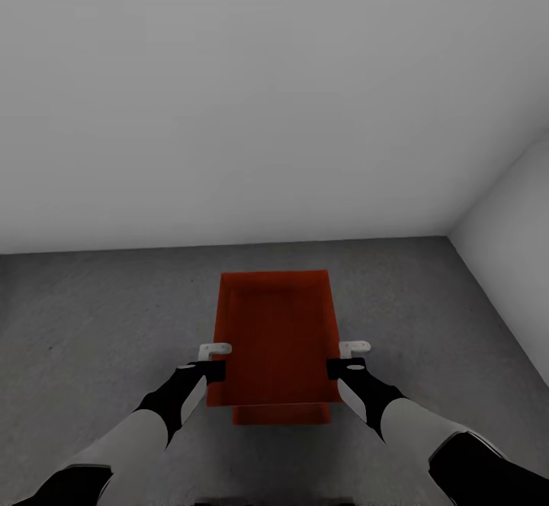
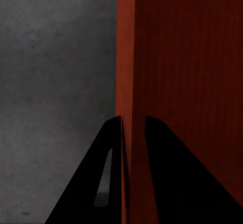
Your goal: Move the two storage containers from the living room to the garage. In the garage, place one container on the floor and stack the other container on top of it (either order is fine).
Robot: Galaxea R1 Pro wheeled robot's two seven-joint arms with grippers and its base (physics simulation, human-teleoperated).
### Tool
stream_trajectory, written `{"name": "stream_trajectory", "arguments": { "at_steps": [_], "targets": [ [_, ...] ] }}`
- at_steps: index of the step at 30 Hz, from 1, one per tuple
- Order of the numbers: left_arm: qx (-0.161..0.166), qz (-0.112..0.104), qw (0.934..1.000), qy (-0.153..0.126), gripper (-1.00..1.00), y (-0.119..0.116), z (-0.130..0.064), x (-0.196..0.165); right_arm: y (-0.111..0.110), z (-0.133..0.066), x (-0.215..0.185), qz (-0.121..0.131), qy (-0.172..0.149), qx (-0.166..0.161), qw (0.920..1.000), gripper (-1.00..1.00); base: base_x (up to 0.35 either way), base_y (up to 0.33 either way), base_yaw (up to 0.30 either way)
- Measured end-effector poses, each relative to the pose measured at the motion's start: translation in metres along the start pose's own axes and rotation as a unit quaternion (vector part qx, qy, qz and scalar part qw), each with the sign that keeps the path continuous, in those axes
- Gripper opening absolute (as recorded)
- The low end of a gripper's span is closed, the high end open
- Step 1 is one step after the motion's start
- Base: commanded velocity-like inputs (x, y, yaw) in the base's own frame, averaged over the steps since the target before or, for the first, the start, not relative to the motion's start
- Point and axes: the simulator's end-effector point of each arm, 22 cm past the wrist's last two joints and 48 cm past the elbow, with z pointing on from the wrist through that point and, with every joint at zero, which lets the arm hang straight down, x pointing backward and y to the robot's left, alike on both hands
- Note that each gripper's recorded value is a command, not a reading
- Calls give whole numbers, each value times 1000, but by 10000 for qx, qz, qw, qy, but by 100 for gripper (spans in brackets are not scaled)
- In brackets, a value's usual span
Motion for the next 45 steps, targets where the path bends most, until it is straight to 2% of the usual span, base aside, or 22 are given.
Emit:
{"name": "stream_trajectory", "arguments": {
  "at_steps": [45],
  "targets": [
    [-20,-13,9994,351,-100,3,23,38,5,22,40,-36,353,-20,9994,-100,0,0,0]
  ]
}}
